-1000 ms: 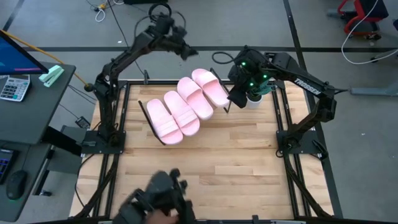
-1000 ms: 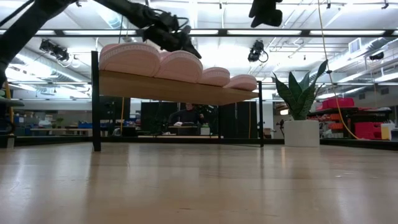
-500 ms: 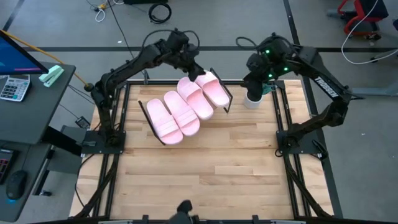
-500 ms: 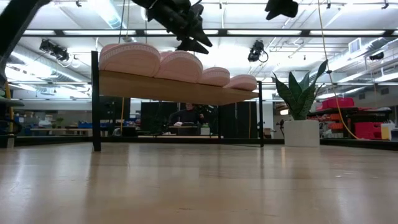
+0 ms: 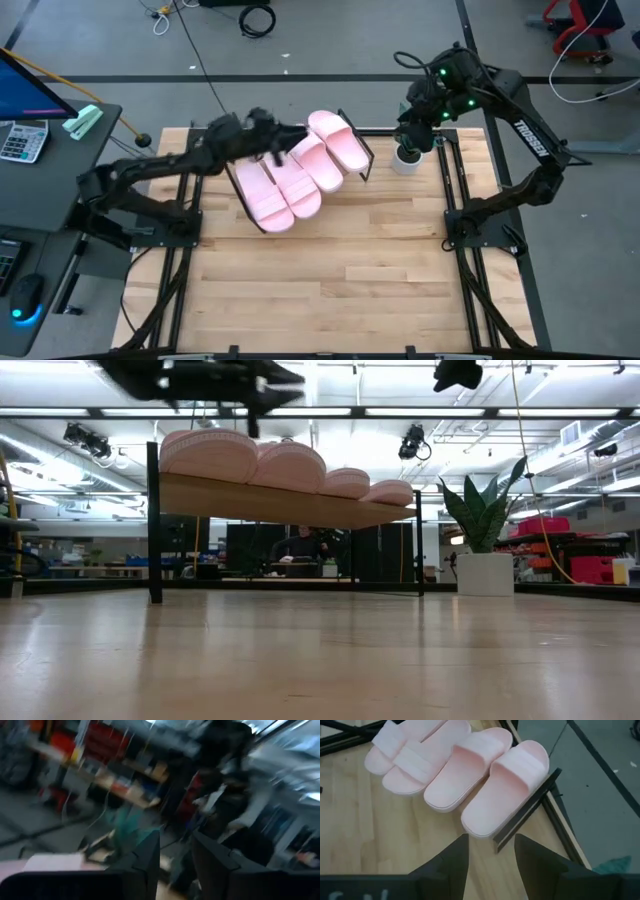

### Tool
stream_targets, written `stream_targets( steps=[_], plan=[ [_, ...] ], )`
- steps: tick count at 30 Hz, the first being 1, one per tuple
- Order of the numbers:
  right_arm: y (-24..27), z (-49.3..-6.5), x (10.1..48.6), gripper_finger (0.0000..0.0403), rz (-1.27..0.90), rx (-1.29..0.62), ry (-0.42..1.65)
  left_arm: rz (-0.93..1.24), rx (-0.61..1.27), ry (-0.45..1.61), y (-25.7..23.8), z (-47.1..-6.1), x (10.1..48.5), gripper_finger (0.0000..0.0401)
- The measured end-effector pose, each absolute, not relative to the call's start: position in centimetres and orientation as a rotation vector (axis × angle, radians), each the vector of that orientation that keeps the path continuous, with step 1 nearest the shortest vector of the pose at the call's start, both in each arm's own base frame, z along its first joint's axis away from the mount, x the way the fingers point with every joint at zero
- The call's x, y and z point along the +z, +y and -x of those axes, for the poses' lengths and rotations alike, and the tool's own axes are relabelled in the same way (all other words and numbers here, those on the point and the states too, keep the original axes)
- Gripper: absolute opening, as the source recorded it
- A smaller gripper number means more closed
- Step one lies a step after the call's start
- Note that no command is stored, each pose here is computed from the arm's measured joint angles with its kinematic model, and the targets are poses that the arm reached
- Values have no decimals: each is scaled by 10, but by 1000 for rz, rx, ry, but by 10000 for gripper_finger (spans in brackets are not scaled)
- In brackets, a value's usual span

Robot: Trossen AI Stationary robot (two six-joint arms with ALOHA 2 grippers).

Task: Pick and place slides into the shelf
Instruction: Return to Home Position

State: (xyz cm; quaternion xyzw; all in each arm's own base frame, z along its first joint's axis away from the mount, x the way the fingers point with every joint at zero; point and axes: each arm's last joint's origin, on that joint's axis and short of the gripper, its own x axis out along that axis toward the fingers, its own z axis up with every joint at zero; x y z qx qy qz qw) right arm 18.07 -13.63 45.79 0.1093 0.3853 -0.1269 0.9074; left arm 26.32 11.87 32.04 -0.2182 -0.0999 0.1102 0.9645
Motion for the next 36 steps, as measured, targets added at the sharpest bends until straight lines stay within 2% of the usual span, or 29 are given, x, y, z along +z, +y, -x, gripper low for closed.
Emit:
stream_targets(
  steps=[2, 7, 12, 16, 24, 36],
  plan=[
    [-138, -183, 456, 164, -222, -247, 801, 432, 201, -261, 106, -248, 312, 109],
    [-140, -187, 454, 164, -221, -214, 806, 474, 288, -319, 77, -219, 287, 79],
    [-140, -188, 453, 164, -226, -209, 807, 462, 236, -451, 47, -201, 280, 40],
    [-140, -188, 453, 164, -232, -211, 806, 437, 234, -472, 29, -192, 273, 9],
    [-140, -188, 453, 164, -263, -225, 803, 382, 222, -697, 19, -149, 277, 7],
    [-140, -188, 453, 164, -319, -249, 797, 384, 198, -740, 15, -111, 245, 5]
  ],
)
